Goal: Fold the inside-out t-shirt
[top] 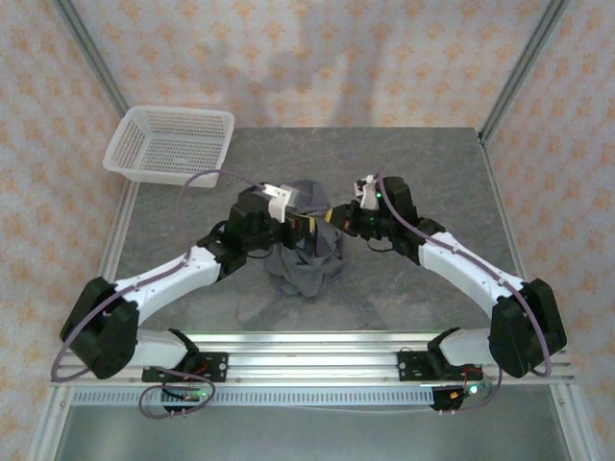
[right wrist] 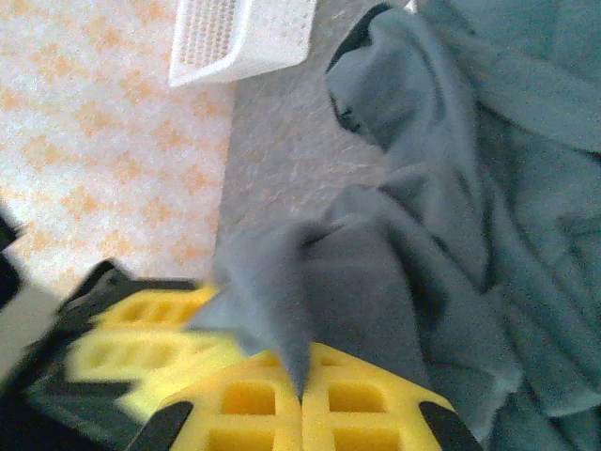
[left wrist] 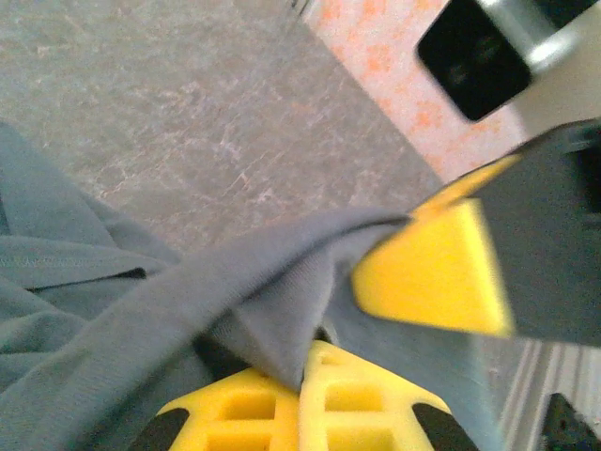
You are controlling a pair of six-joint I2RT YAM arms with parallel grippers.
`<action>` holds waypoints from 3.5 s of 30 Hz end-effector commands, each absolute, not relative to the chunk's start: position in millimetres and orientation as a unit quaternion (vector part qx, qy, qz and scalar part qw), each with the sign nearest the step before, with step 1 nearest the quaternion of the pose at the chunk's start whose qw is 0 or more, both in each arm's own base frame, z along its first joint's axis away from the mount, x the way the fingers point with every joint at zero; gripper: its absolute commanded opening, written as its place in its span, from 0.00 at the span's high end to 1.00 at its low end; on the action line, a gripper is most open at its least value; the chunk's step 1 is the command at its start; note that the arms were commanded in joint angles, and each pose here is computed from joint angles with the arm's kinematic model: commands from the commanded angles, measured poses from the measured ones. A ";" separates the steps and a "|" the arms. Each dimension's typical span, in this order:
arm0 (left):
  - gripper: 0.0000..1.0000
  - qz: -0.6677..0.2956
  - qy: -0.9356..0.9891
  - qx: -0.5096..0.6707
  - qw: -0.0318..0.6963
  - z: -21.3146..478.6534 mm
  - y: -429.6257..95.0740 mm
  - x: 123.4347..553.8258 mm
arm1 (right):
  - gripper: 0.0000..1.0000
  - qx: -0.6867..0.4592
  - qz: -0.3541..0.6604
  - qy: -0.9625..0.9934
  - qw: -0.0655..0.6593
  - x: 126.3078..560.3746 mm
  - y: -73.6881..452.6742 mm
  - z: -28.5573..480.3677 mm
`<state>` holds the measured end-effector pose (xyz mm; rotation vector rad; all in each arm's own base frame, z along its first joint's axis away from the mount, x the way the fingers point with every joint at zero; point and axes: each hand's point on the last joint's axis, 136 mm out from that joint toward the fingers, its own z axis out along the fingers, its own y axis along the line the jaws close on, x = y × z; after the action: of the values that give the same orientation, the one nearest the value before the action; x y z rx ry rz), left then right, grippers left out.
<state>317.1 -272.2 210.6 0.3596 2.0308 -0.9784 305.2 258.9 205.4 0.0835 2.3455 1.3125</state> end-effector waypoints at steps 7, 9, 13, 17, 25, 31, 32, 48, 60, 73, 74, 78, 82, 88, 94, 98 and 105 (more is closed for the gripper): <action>1.00 -0.491 0.768 0.145 0.385 290.2 -272.8 284.0 | 0.93 0.039 0.372 0.907 0.194 315.4 218.2 139.4; 1.00 -0.496 0.763 0.140 0.390 296.2 -270.8 283.8 | 0.80 0.016 0.416 0.891 0.183 306.3 230.4 152.3; 1.00 -0.505 0.762 0.123 0.386 301.2 -269.6 285.6 | 0.59 0.022 0.402 0.870 0.284 294.7 207.4 187.4; 1.00 -0.490 0.777 0.127 0.374 289.9 -270.7 288.3 | 0.68 -0.036 0.383 0.825 0.415 268.3 197.4 220.0; 0.78 -0.260 0.877 0.256 0.312 204.0 -297.6 262.3 | 0.57 0.115 0.210 0.898 0.370 273.0 132.8 148.5; 0.60 -0.104 0.925 0.227 0.288 163.2 -302.4 294.1 | 0.55 0.162 0.194 0.919 0.303 270.0 133.0 114.2; 0.58 -0.084 0.928 0.224 0.284 155.7 -301.8 299.6 | 0.55 0.165 0.195 0.919 0.302 269.4 133.0 113.1; 0.56 0.005 0.926 0.269 0.266 104.6 -317.1 335.1 | 0.50 0.187 0.182 0.914 0.311 254.0 110.9 113.0; 1.00 -0.097 0.921 0.211 0.312 149.0 -322.2 336.5 | 0.49 0.155 0.217 0.913 0.308 254.1 125.6 119.0; 1.00 -0.304 0.877 0.156 0.337 265.9 -313.5 316.6 | 0.32 -0.110 0.224 0.840 0.482 267.7 199.7 220.2; 1.00 -0.305 0.876 0.156 0.340 269.9 -312.3 315.4 | 0.31 -0.115 0.205 0.834 0.500 272.9 195.9 225.4; 1.00 -0.302 0.875 0.158 0.343 274.8 -308.2 312.1 | 0.31 -0.162 0.198 0.796 0.548 278.6 204.3 249.6; 1.00 -0.309 0.871 0.159 0.347 281.9 -307.0 308.7 | 0.30 -0.217 0.205 0.781 0.549 281.0 223.3 252.1; 1.00 -0.322 0.859 0.164 0.362 301.1 -302.5 301.2 | 0.28 -0.267 0.213 0.786 0.516 292.6 252.6 234.2; 1.00 -0.307 0.852 0.181 0.385 315.3 -287.5 290.8 | 0.32 -0.166 0.119 0.824 0.529 338.7 226.0 224.2; 1.00 -0.267 0.857 0.173 0.405 315.2 -265.6 288.8 | 0.36 -0.110 0.135 0.845 0.506 345.4 207.5 212.4; 1.00 -0.206 0.868 0.125 0.434 313.6 -222.5 297.4 | 0.56 -0.082 0.164 0.894 0.410 319.9 192.5 161.3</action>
<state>291.5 -250.4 320.4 0.3663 2.1493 -0.6505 339.8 199.7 186.3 -0.2483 2.1336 0.3801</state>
